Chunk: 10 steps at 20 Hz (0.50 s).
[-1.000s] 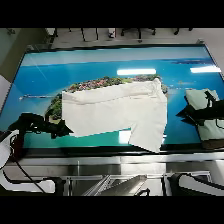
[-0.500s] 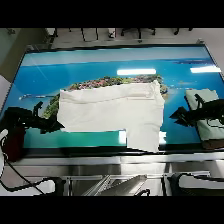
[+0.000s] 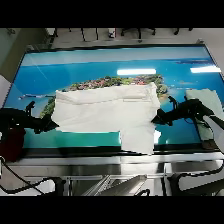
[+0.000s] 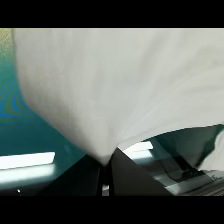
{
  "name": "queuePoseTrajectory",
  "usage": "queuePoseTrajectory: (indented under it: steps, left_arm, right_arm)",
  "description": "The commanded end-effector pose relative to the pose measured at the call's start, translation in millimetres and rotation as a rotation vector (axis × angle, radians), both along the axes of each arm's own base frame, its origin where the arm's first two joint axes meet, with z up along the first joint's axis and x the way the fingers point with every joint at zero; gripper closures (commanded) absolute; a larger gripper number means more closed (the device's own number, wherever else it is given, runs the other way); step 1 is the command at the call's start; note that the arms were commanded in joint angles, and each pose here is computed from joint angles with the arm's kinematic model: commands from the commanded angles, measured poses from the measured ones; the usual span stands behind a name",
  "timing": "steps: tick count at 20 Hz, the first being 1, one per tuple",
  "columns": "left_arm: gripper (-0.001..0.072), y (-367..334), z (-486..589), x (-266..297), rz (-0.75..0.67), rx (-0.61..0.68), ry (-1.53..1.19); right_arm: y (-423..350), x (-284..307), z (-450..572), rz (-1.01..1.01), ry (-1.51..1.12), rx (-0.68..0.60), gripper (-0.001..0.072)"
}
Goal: Fold the shirts.
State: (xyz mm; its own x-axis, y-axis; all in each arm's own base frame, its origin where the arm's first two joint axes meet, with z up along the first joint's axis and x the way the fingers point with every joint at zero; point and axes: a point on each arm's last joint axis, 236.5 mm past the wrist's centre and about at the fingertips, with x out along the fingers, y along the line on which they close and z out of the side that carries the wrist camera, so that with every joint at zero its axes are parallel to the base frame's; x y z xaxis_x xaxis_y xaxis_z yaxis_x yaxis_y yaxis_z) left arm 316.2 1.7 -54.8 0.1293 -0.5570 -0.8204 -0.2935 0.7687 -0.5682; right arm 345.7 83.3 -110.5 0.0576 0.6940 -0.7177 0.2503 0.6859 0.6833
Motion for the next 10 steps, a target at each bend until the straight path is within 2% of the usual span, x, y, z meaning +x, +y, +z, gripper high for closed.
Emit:
queuePoseTrajectory:
  steps: [1, 4, 6, 8, 10]
  left_arm:
    - [0.0685, -8.5, 21.4, 9.5, -0.013, -0.049, -0.053]
    - [0.0685, -28.4, 125.0, 35.4, -0.047, -0.112, -0.313]
    - [0.0685, -40.0, 236.4, 36.1, -0.091, -0.059, -0.574]
    - [0.0685, -53.0, 373.4, 13.3, -0.099, 0.118, -0.949]
    - [0.0685, -74.8, 505.5, -44.0, -0.059, 0.287, -1.361]
  right_arm:
    - [29.5, 18.3, 43.8, 0.026, -0.113, 0.098, 0.0688]
    - [22.1, 58.5, 176.4, -0.014, -0.474, 0.081, 0.0689]
    - [13.7, 59.9, 332.3, -0.036, -0.881, 0.023, 0.0689]
    - [8.8, 12.8, 493.4, -0.066, -1.32, -0.113, 0.0689]
    - [15.0, -71.3, 616.9, -0.099, -1.691, -0.282, 0.0689]
